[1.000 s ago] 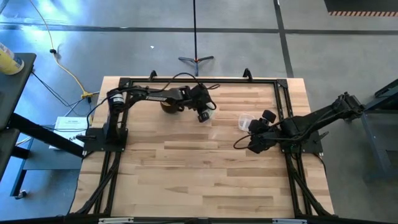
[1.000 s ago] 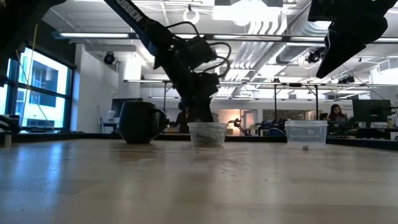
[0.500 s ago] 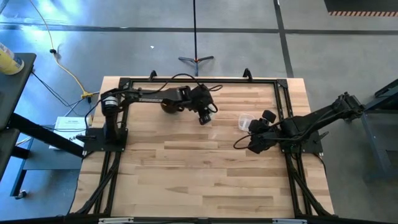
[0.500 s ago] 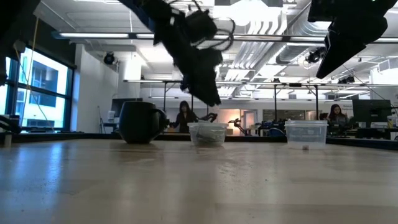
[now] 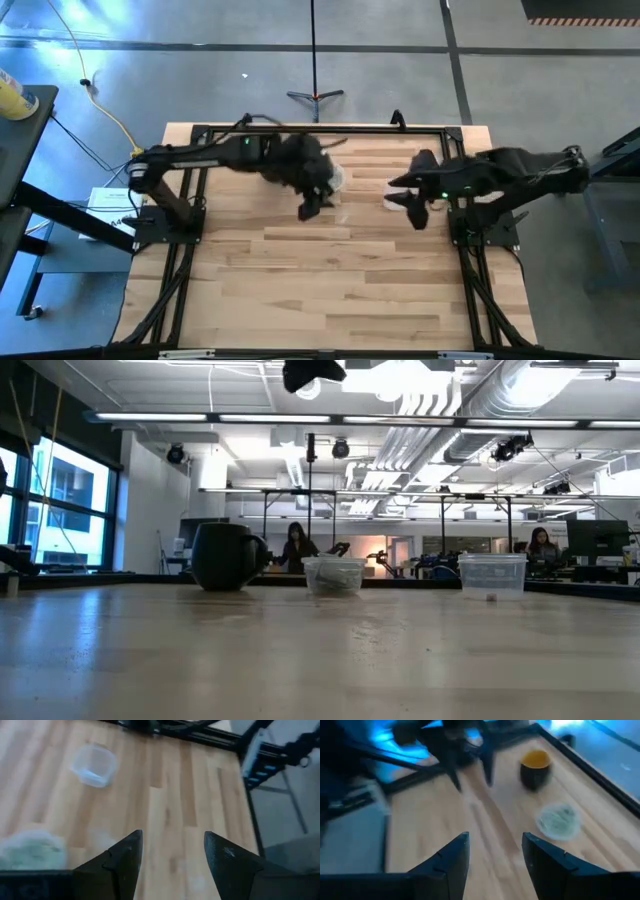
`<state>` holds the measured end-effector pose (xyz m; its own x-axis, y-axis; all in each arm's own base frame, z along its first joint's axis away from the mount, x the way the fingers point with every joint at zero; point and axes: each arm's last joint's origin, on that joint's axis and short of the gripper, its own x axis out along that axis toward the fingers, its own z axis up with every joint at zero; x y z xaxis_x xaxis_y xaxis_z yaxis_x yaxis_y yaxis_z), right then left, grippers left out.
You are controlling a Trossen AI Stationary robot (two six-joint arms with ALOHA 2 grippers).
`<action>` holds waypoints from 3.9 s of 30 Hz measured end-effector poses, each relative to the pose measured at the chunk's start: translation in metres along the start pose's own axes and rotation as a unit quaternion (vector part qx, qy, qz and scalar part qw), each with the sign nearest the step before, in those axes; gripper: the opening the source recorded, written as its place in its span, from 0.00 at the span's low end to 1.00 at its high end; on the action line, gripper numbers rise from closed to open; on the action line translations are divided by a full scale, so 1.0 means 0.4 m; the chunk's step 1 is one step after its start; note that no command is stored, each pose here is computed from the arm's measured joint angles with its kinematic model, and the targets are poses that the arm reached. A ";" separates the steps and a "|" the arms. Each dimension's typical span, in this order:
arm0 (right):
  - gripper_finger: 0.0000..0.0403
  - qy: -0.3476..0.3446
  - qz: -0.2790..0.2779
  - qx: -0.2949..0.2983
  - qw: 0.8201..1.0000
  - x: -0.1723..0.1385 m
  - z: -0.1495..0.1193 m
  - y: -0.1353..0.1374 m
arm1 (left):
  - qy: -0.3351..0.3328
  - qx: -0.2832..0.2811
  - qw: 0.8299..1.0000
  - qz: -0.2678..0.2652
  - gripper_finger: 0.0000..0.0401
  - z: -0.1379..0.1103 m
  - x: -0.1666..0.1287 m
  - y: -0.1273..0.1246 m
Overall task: Pick and place items into bin
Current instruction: Return to Home Position
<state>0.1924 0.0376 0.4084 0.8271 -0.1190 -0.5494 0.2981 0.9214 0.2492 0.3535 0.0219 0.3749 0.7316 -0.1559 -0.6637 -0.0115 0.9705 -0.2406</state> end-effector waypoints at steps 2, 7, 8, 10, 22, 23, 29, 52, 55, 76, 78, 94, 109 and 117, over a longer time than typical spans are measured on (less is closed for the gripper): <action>0.43 0.009 -0.007 -0.004 1.000 -0.017 -0.038 -0.004 | -0.019 -0.012 1.000 -0.019 0.61 -0.049 0.023 -0.020; 0.42 -0.026 0.048 0.054 0.997 0.004 -0.214 -0.065 | -0.166 -0.041 0.977 -0.126 0.61 -0.200 0.033 -0.048; 0.42 -0.069 0.089 0.055 0.992 -0.014 -0.213 -0.079 | -0.185 -0.037 0.971 -0.145 0.61 -0.222 0.012 -0.043; 0.42 -0.139 0.129 0.041 0.981 -0.066 -0.218 -0.124 | -0.216 -0.023 0.966 -0.142 0.61 -0.251 -0.048 -0.021; 0.42 -0.246 0.156 0.053 0.955 -0.085 -0.430 -0.278 | -0.305 -0.031 0.949 -0.077 0.61 -0.516 -0.193 0.036; 0.42 -0.241 0.143 0.052 0.959 -0.077 -0.436 -0.280 | -0.309 -0.036 0.948 -0.070 0.61 -0.539 -0.193 0.040; 0.42 -0.214 0.061 0.058 0.973 -0.038 -0.467 -0.295 | -0.346 -0.057 0.936 -0.031 0.61 -0.648 -0.193 0.060; 0.42 -0.276 0.115 0.014 0.954 0.141 -0.560 -0.286 | -0.316 -0.158 0.935 0.033 0.61 -0.816 -0.083 0.117; 0.42 -0.278 0.115 0.047 0.953 0.141 -0.560 -0.287 | -0.331 -0.077 0.941 0.005 0.61 -0.805 -0.090 0.106; 0.42 -0.289 0.100 -0.088 0.948 0.141 -0.561 -0.283 | -0.300 0.001 0.954 -0.021 0.61 -0.813 -0.084 0.101; 0.42 -0.289 0.099 -0.087 0.948 0.141 -0.561 -0.283 | -0.300 0.001 0.954 -0.021 0.61 -0.813 -0.084 0.101; 0.42 -0.288 0.100 -0.088 0.948 0.141 -0.561 -0.283 | -0.300 0.000 0.954 -0.019 0.61 -0.814 -0.083 0.101; 0.42 -0.288 0.100 -0.088 0.948 0.141 -0.561 -0.283 | -0.300 0.000 0.954 -0.019 0.61 -0.814 -0.083 0.101; 0.42 -0.288 0.100 -0.088 0.948 0.141 -0.561 -0.283 | -0.300 0.000 0.954 -0.020 0.61 -0.814 -0.083 0.101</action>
<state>0.0985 0.0094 0.1701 0.9968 -0.0721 0.0347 0.0667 0.9882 0.1377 0.1067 0.0065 0.1568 0.9898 -0.0588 -0.1297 0.0238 0.9662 -0.2568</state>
